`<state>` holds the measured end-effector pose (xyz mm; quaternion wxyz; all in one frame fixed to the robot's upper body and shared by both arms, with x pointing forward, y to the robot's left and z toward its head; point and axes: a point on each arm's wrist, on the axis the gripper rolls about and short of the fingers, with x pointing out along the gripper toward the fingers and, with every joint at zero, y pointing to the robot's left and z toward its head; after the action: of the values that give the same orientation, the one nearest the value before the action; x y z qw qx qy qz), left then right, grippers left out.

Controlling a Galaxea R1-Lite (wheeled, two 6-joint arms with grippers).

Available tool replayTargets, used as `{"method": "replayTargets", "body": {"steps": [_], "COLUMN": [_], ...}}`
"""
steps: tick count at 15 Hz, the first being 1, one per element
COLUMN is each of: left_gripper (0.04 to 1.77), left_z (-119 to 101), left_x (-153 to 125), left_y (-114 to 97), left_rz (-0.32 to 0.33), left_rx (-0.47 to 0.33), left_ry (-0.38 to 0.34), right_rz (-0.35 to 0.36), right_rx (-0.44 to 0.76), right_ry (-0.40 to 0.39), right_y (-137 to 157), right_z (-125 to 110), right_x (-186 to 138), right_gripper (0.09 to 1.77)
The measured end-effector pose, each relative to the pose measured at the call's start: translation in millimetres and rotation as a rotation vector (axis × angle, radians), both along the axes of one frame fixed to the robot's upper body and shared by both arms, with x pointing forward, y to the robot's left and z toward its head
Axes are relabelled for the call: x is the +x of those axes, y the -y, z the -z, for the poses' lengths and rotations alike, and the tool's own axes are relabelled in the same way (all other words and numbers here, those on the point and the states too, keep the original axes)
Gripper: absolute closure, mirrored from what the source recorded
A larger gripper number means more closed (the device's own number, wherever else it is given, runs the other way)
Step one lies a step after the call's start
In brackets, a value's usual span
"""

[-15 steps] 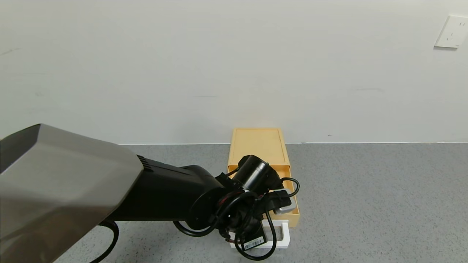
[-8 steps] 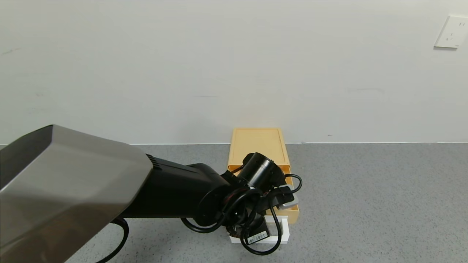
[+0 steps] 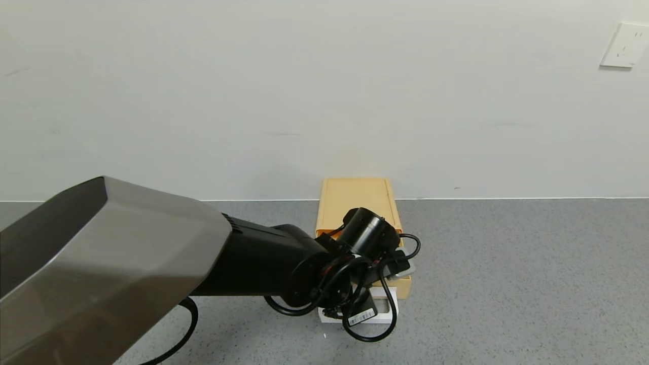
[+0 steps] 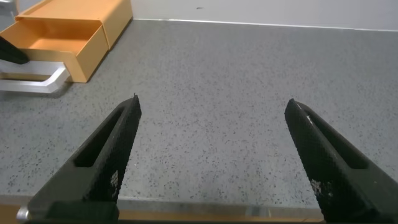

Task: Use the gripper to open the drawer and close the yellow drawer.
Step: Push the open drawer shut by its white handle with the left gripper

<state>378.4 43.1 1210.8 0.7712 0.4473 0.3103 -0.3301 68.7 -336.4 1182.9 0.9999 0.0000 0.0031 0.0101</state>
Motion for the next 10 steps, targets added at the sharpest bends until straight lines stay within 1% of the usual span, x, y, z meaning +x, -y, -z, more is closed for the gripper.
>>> {"method": "replayTargets", "body": {"steps": [10], "left_gripper": [1.7], "left_z": [1], "left_x": [20], "left_y": [2], "left_rz": [-0.028], "left_rx": [-0.007], "left_ry": [0.017], "right_rz": [-0.001], "right_rx": [0.0], "right_ry": [0.0], "right_y": [0], "right_z": [0], "right_x": [0], "right_gripper": [0.16]}}
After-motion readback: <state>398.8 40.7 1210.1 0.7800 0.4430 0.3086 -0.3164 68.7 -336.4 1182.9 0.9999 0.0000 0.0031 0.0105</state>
